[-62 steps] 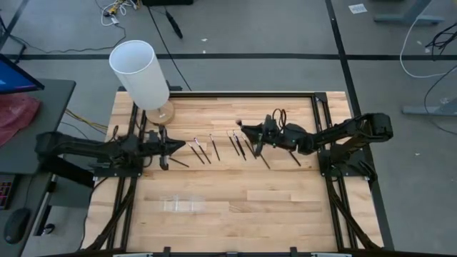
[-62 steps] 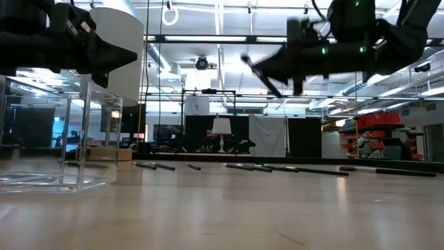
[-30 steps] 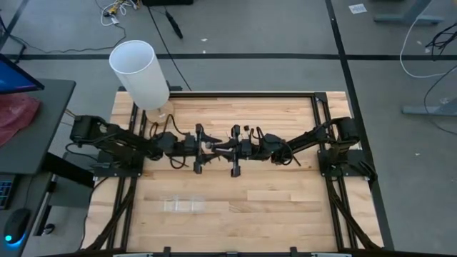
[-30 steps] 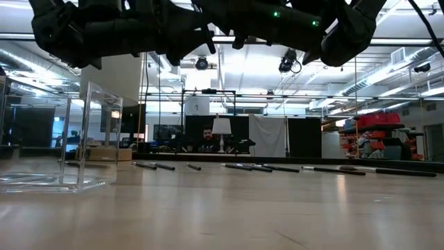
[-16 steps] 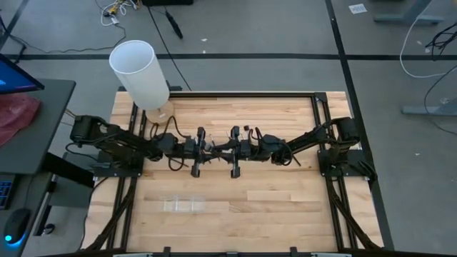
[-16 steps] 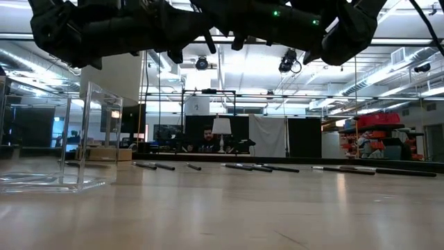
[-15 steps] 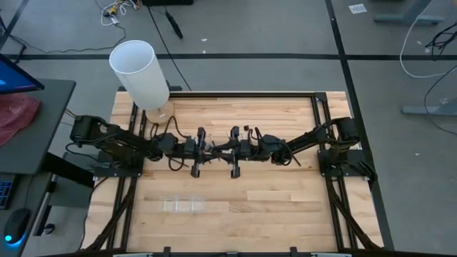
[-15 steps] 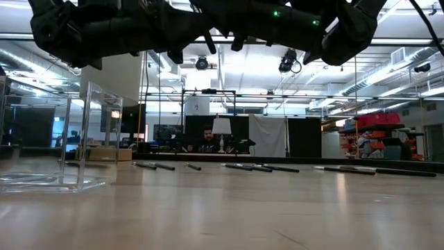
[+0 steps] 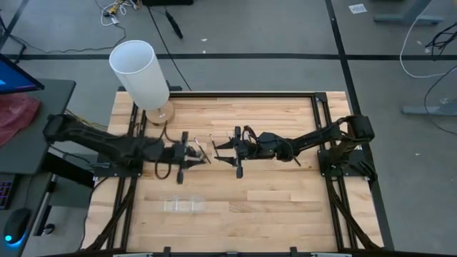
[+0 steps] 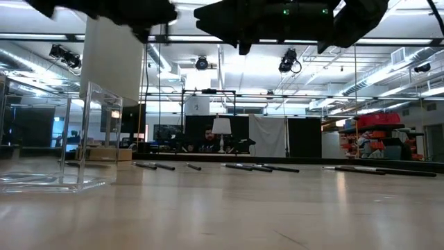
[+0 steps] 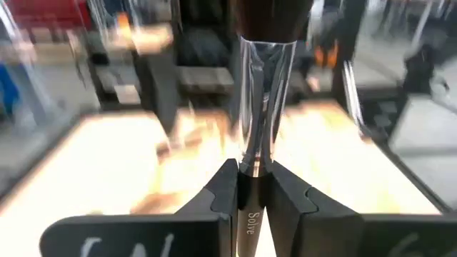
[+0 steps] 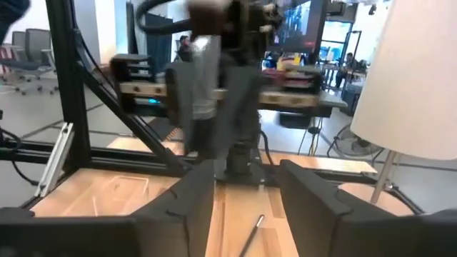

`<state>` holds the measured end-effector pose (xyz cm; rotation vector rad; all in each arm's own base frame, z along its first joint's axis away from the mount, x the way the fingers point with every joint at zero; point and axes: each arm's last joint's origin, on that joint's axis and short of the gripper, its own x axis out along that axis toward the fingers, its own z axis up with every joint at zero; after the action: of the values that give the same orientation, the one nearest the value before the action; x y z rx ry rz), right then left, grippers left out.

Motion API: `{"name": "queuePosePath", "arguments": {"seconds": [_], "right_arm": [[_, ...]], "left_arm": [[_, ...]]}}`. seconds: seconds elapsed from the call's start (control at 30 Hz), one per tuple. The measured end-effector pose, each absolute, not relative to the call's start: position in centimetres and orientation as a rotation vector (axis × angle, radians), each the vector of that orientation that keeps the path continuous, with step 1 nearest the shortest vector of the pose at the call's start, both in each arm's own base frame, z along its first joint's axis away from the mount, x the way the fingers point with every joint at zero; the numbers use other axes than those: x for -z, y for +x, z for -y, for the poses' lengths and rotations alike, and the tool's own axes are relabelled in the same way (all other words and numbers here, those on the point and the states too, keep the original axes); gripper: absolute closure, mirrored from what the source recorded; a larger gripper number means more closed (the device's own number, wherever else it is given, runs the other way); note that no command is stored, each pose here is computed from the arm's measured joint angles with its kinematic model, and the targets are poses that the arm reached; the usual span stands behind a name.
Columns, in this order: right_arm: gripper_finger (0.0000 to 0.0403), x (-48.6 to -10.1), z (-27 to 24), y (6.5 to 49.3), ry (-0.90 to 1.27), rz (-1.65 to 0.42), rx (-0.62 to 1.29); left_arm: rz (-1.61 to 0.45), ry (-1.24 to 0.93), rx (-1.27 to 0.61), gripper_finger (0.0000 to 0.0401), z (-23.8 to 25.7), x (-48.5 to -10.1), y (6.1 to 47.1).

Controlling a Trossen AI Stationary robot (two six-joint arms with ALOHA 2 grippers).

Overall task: Put items in baskets/containers
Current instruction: Put the powder brush into the transparent organizer

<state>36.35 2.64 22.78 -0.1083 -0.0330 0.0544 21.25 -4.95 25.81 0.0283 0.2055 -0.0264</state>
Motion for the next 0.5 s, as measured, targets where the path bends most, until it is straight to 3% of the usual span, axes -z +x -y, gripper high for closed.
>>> {"name": "queuePosePath", "arguments": {"seconds": [0.27, 0.5], "right_arm": [[0.0238, -22.8, -2.6, 36.4, -0.142, 0.034, -0.052], [0.0238, -23.0, -2.6, 36.3, -0.164, 0.058, -0.048]], "left_arm": [[-0.458, -0.123, -0.012, 0.0355, 12.3, -27.5, 16.0], [-0.396, -0.309, -0.138, 0.0355, 16.0, -23.3, 11.7]]}}
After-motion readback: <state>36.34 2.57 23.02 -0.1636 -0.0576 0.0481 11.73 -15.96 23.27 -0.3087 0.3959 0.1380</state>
